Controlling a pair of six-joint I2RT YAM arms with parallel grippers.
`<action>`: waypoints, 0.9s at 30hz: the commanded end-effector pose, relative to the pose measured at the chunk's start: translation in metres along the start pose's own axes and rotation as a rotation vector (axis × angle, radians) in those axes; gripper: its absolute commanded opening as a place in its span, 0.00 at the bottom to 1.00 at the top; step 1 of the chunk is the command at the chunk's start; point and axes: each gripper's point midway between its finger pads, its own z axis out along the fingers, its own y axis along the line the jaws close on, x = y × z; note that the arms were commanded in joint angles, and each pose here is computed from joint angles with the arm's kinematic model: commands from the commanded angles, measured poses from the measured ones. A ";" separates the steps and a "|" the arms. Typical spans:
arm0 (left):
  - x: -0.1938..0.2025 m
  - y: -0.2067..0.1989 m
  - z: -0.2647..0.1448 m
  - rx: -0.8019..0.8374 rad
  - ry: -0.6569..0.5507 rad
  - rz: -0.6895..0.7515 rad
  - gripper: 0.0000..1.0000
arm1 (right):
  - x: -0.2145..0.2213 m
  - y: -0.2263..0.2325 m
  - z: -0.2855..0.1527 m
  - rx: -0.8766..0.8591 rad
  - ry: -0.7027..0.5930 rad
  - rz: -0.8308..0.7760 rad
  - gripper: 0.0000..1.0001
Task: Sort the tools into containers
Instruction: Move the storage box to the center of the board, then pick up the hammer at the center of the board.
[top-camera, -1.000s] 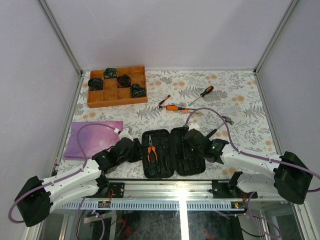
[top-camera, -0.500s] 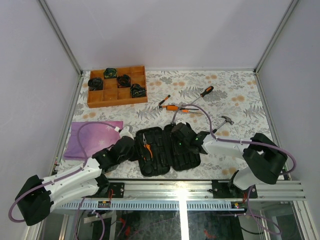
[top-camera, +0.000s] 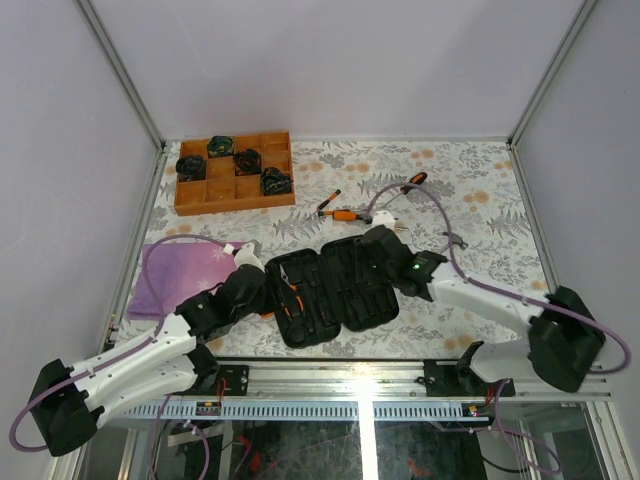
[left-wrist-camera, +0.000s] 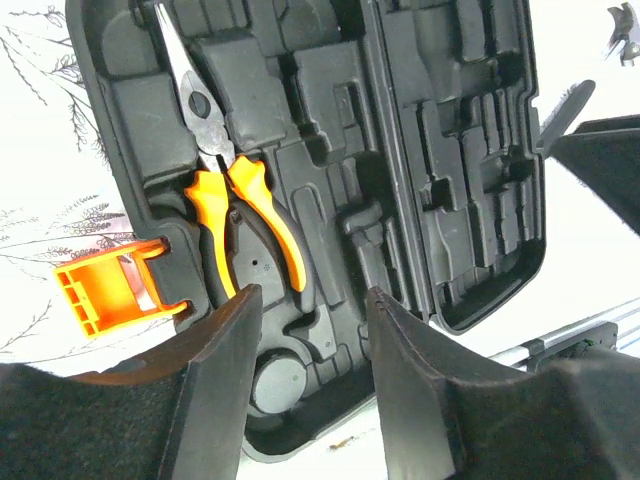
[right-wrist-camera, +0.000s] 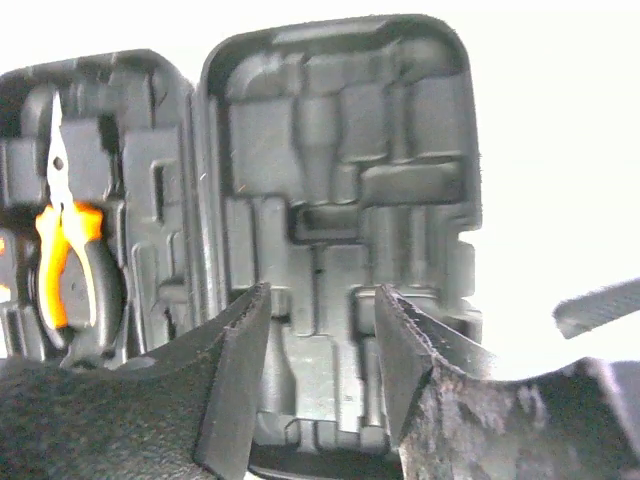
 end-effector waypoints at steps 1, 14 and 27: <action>-0.016 -0.003 -0.011 -0.028 -0.044 0.042 0.46 | -0.029 -0.063 -0.038 0.237 -0.182 0.087 0.56; -0.051 -0.037 -0.039 -0.025 -0.037 0.226 0.57 | -0.007 -0.167 -0.041 0.509 -0.151 0.394 0.76; -0.064 -0.033 -0.042 -0.076 -0.064 0.297 0.58 | 0.022 -0.178 0.012 0.632 0.079 0.514 0.77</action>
